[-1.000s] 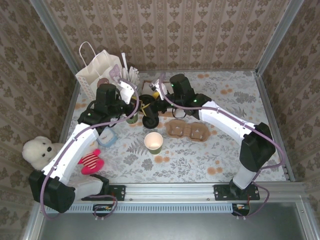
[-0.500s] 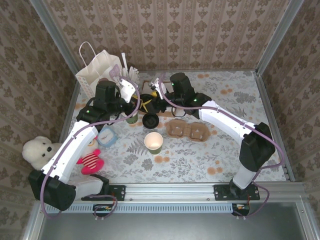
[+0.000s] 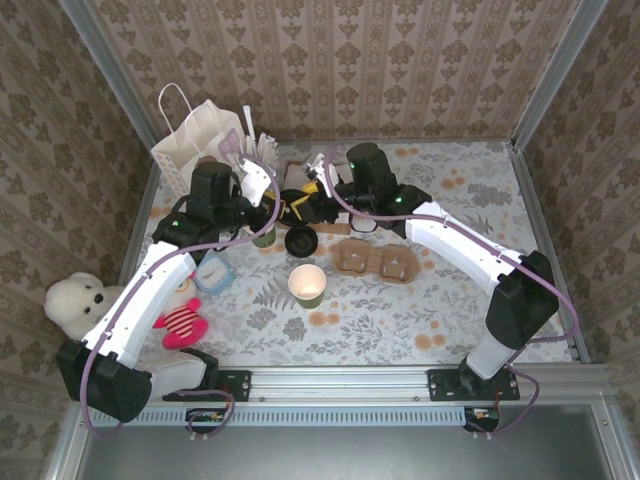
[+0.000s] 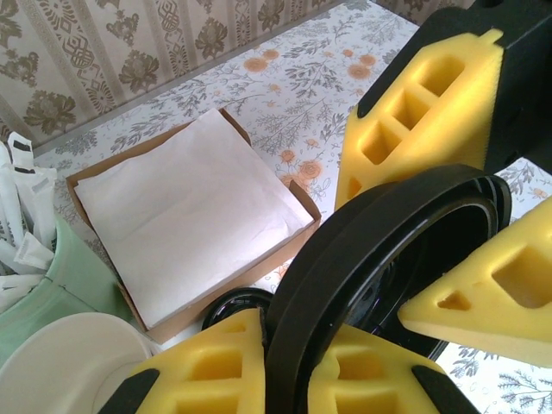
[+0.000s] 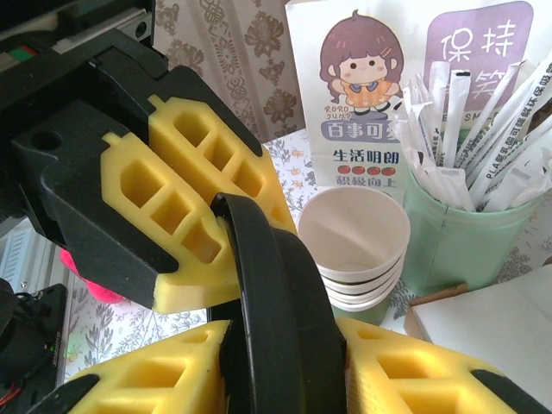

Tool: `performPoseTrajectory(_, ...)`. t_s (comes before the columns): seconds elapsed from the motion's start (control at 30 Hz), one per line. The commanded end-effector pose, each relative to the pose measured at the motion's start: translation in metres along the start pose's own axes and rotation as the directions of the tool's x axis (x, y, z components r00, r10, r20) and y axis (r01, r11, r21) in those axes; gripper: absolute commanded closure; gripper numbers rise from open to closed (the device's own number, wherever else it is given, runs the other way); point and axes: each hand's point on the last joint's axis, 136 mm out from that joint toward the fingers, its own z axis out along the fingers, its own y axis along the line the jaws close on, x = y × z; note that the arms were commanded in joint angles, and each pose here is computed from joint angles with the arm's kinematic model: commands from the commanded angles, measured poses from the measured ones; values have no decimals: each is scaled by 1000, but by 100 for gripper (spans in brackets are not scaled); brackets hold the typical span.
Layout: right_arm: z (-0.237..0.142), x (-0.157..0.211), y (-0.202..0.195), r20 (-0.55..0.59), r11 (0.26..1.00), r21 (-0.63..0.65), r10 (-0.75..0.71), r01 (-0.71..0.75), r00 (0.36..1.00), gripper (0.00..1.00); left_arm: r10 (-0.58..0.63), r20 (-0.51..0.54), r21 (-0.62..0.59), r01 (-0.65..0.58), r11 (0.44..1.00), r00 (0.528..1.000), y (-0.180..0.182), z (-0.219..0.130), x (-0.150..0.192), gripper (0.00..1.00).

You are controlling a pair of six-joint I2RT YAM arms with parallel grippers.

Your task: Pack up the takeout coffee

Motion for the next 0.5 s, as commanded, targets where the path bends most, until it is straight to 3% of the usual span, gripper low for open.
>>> performPoseTrajectory(0.0,-7,2,1,-15,999,13,-32,32,999,64,13,41,23,-14,1000,999,-5,-8,-12,100)
performPoseTrajectory(0.33,-13,-6,2,-19,994,29,-101,102,995,87,-6,79,74,0,997,997,-17,-18,-22,99)
performPoseTrajectory(0.4,-16,-7,0,-35,989,51,-136,138,990,90,-8,86,84,1,996,996,-21,-24,-21,92)
performPoseTrajectory(0.47,-19,-12,-1,-45,980,74,-183,186,982,92,-15,93,97,6,995,996,-26,-34,-20,77)
